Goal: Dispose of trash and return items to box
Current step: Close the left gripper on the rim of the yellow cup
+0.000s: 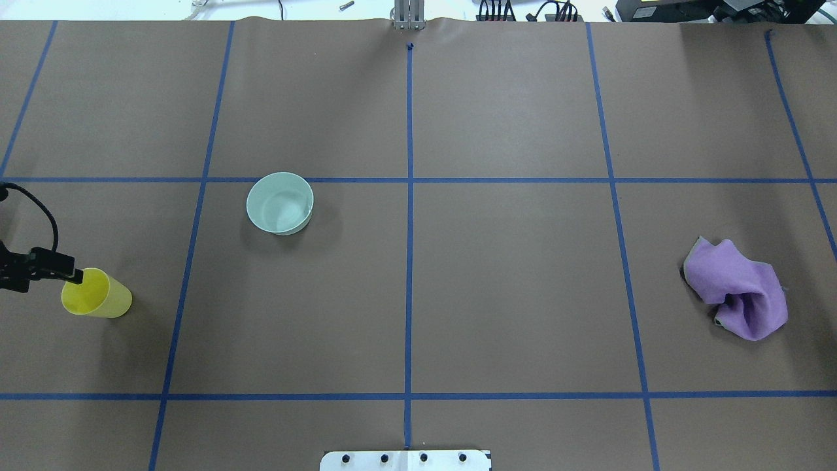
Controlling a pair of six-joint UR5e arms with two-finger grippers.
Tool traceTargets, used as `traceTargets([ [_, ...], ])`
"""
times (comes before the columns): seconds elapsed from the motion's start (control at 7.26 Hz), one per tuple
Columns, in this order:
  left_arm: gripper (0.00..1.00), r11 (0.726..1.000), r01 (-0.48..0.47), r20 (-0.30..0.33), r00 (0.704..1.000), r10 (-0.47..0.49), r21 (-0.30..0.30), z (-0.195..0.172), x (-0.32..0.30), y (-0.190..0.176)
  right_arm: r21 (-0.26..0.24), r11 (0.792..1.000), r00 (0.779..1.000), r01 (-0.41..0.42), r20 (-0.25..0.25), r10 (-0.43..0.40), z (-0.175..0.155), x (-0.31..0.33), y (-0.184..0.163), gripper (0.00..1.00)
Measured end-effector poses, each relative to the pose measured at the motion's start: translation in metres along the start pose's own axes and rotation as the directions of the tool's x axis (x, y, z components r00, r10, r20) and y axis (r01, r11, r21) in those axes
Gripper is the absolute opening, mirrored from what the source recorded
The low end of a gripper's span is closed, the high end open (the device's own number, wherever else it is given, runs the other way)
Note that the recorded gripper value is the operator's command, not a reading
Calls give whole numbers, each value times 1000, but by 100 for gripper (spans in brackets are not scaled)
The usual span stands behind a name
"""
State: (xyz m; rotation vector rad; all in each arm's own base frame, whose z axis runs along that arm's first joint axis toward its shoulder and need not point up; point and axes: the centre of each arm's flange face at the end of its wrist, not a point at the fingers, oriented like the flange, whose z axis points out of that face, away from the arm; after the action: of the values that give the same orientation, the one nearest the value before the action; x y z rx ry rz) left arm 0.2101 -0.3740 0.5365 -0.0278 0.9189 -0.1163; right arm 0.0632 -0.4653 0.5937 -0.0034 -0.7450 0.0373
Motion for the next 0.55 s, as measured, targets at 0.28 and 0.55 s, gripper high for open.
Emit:
traceTargets([
  [0.28,63,999,-14,10,1000,14,-29,14,3,6,1,1000,1000,2,1,-2,0,-1,0,100],
  [0.55,0,999,-21,15,1000,21,-43,23,4,8,2,1000,1000,3,1,-3,-1,-1,0,100],
])
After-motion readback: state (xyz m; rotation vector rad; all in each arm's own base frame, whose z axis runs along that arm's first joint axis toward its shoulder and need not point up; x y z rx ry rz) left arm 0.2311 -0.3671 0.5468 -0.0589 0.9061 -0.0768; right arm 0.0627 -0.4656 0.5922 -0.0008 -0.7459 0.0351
